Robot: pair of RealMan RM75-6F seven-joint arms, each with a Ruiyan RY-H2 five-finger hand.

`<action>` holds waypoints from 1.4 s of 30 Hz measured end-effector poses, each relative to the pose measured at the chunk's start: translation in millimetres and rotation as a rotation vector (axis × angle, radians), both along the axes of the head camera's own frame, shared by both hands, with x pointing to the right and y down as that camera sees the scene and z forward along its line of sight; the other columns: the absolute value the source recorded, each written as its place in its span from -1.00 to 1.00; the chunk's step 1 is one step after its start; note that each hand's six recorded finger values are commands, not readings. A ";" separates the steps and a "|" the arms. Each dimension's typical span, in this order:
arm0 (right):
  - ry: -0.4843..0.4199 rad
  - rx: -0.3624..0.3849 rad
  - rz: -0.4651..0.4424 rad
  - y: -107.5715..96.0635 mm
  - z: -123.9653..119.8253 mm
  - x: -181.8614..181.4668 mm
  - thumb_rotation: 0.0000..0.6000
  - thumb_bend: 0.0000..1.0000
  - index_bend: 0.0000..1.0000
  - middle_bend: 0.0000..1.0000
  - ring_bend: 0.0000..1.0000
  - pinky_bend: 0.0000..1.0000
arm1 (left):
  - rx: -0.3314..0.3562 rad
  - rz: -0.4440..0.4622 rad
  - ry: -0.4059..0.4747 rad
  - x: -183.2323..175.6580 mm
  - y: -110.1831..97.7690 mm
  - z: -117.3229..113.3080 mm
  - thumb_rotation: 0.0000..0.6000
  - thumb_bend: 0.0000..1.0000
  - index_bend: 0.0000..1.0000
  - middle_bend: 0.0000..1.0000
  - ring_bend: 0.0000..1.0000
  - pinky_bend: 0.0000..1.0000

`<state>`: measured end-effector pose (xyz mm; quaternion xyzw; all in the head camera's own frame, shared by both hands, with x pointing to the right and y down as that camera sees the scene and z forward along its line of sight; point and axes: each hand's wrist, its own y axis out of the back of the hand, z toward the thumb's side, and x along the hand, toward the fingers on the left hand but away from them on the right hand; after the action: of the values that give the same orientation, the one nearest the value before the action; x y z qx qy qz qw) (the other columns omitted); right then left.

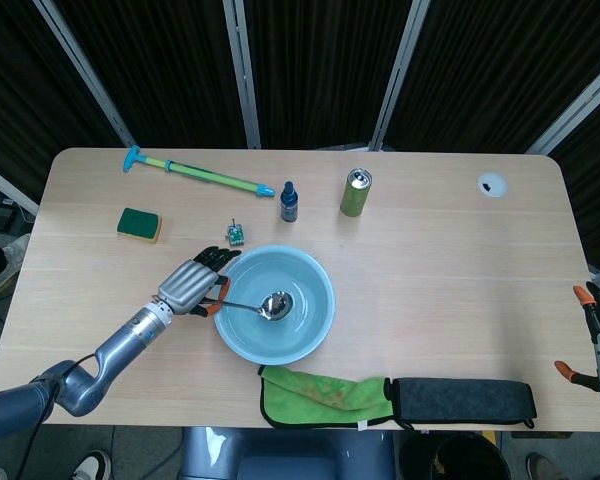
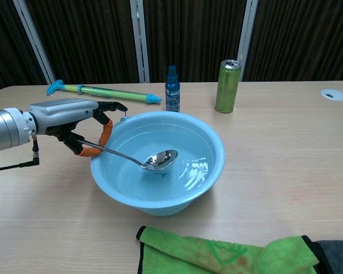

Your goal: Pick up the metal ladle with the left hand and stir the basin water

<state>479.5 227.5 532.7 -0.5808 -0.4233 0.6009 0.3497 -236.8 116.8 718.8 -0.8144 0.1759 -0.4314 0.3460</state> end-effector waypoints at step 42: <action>-0.002 -0.003 -0.015 3.1 0.3 -4.7 1.00 -1.00 -1.00 -1.00 -1.00 -1.00 | 0.048 -0.017 -0.034 -10.5 -19.5 -23.9 1.00 -0.09 0.23 -1.00 -1.00 -1.00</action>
<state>474.8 230.6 532.9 -0.5853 -0.4183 0.5983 0.3528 -247.3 97.3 694.9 -0.7969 0.1873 -0.4436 0.3648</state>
